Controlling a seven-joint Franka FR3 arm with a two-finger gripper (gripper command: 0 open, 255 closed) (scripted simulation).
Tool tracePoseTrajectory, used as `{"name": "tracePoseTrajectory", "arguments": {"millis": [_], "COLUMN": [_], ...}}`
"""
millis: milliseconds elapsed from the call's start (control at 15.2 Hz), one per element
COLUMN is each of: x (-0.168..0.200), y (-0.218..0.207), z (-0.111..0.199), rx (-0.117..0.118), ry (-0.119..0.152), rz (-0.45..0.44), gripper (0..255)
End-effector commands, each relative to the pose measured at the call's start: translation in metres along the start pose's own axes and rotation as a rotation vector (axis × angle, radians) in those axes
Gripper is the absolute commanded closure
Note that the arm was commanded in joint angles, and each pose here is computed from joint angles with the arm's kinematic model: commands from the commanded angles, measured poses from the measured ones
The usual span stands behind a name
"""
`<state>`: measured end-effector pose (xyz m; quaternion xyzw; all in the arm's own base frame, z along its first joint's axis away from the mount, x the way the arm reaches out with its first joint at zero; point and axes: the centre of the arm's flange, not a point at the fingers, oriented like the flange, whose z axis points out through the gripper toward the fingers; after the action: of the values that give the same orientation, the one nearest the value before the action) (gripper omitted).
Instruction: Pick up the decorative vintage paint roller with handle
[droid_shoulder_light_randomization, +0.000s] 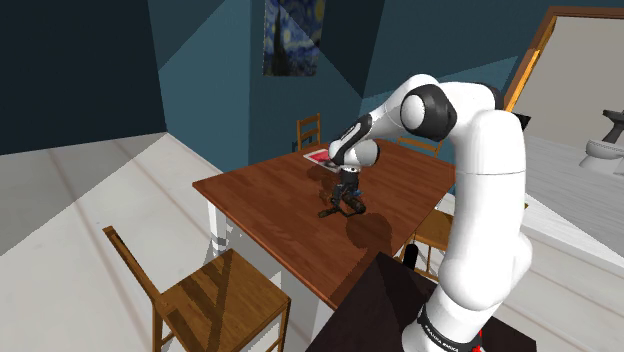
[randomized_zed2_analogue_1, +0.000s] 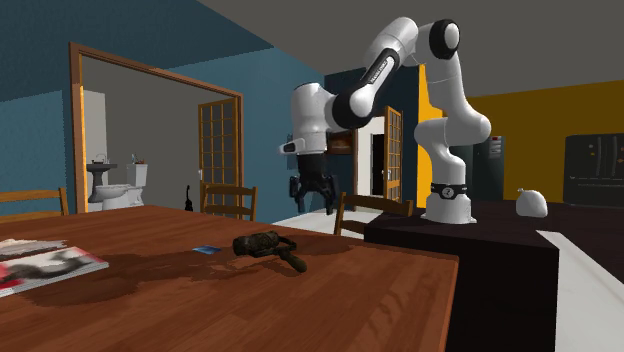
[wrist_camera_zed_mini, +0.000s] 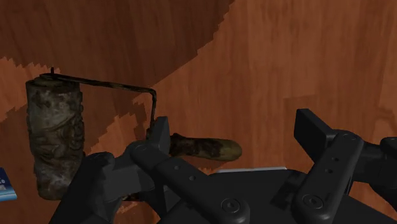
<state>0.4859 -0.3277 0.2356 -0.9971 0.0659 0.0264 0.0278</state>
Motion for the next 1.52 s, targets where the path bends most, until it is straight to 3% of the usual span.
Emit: {"name": "tracePoseTrajectory", "arguments": {"millis": [0,396,990,1056,1452], "x": [0.012,0.041,0.043,0.042,0.042], "y": [0.019,0.075,0.077,0.077,0.077], "z": [0.014,0.057,0.096,0.096,0.097], "rx": [-0.003,-0.012,-0.012,-0.012,-0.012], "ry": [0.002,0.005,0.005,0.005,0.005], "rz": [0.011,0.045,0.045,0.045,0.045], "gripper": [0,0,0,255,255]}}
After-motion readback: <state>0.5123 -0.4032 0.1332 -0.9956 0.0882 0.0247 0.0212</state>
